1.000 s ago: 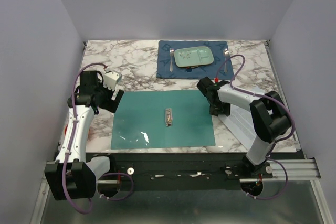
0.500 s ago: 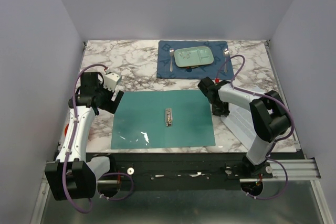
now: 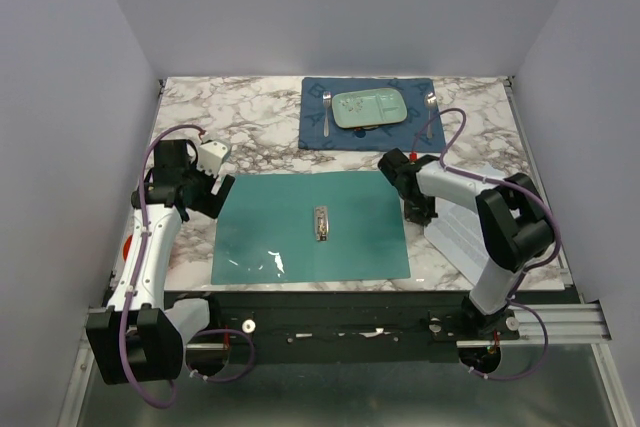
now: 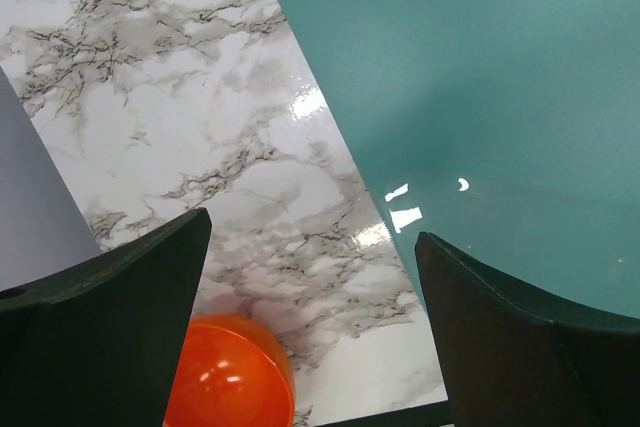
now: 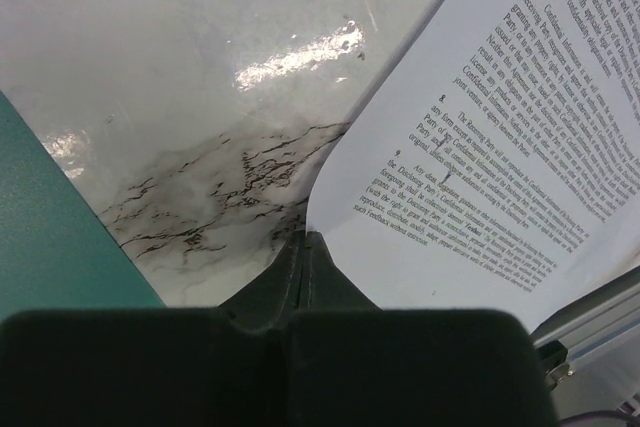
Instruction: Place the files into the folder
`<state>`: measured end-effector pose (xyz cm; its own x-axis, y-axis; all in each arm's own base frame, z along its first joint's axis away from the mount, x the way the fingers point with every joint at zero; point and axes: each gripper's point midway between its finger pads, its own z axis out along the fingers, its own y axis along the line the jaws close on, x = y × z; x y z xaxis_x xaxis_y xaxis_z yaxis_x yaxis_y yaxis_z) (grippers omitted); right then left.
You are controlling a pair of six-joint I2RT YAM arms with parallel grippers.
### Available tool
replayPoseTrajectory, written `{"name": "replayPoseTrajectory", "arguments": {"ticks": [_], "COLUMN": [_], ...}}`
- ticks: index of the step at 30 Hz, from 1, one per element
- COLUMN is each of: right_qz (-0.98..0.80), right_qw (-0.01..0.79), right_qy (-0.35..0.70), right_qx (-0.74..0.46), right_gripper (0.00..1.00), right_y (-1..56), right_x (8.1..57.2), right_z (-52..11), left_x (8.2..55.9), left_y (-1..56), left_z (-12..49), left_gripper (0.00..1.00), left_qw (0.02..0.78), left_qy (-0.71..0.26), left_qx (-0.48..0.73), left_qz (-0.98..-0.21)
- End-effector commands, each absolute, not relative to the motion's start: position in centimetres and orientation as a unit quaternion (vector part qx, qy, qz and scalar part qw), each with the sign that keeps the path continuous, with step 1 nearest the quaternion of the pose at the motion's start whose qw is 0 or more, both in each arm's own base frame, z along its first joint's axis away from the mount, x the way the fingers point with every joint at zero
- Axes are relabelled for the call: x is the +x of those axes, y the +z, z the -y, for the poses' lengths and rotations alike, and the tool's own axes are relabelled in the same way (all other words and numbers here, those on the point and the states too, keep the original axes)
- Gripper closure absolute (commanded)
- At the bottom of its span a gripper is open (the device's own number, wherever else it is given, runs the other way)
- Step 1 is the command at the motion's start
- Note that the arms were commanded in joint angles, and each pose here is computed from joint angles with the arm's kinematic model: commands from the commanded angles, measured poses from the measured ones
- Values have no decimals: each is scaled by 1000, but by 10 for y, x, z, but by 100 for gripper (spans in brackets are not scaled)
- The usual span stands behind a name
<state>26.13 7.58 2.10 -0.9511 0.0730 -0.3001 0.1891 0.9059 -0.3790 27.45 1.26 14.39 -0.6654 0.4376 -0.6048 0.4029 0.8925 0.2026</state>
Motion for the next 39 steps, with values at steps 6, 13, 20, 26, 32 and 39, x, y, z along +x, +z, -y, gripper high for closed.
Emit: {"name": "replayPoseTrajectory", "arguments": {"ticks": [6, 13, 20, 26, 32, 39], "right_qz": [-976, -965, -943, -935, -939, -937], "right_qw": [191, 234, 249, 239, 230, 293], "right_qy": [-102, -63, -3, 33, 47, 83], "right_qx": [21, -99, -222, -260, -251, -169], "right_gripper": [99, 99, 99, 99, 55, 30], "right_y": [50, 76, 88, 89, 88, 138], "right_x": [267, 252, 222, 202, 201, 257], "right_z": [-119, -188, -263, -311, -330, -288], "left_x": [278, 281, 281, 280, 278, 275], "left_y": [142, 131, 126, 128, 128, 117], "left_z": [-17, -21, -26, -25, -25, -26], "left_gripper": [1, 1, 1, 1, 1, 1], "left_qw": [342, 327, 320, 320, 317, 302], "left_qy": [42, 48, 59, 57, 57, 55], "left_qx": [230, 225, 227, 227, 231, 237], "left_qz": [-910, -917, -918, -918, -918, -922]}}
